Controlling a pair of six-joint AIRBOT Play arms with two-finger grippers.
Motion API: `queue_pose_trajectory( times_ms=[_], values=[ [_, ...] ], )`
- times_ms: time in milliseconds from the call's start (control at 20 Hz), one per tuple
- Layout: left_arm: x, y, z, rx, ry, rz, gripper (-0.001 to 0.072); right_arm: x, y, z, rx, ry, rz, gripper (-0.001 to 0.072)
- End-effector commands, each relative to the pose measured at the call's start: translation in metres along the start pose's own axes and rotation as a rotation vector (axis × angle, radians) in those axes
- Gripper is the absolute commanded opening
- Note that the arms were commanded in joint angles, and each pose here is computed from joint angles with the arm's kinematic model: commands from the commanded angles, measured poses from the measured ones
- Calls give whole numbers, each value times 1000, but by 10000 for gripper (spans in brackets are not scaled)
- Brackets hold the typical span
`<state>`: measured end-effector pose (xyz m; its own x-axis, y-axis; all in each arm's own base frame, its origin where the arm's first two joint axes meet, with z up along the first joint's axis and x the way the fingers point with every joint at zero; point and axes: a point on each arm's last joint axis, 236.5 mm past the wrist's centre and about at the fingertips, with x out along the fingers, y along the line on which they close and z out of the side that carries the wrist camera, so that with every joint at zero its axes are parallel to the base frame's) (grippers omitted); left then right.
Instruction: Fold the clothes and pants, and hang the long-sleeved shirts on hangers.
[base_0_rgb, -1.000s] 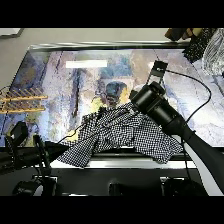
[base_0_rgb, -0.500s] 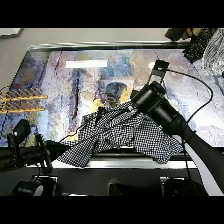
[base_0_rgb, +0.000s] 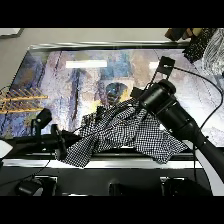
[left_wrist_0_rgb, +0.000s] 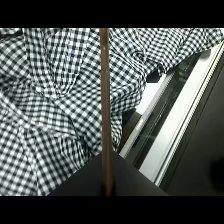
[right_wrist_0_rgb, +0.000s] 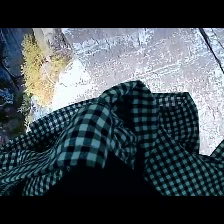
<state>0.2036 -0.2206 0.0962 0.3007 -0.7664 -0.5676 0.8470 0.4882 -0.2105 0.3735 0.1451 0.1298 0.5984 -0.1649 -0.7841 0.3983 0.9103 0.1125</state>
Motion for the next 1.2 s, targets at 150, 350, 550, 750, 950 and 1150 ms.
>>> queue_pose_trajectory(
  times_ms=[150, 350, 550, 750, 950, 1150],
  values=[
    [41, 9, 17, 28, -46, 32, 20, -28, -3, 6, 49, -1, 73, 28],
    [48, 20, 27, 12, -84, 81, 19, -46, -24, 12, 72, -12, 49, 28],
    [42, 23, 33, 6, -105, 95, 19, -59, -51, 26, 77, -70, -17, 28],
    [44, 8, 31, 28, -82, 46, 20, -63, -47, 25, 84, -60, 13, 28],
    [57, -23, 28, 73, -63, -29, 21, -63, -29, 20, 90, -36, 89, 28],
    [61, -34, 38, 86, -102, -36, 21, -63, -26, 14, 82, -10, 101, 28]
  ],
)
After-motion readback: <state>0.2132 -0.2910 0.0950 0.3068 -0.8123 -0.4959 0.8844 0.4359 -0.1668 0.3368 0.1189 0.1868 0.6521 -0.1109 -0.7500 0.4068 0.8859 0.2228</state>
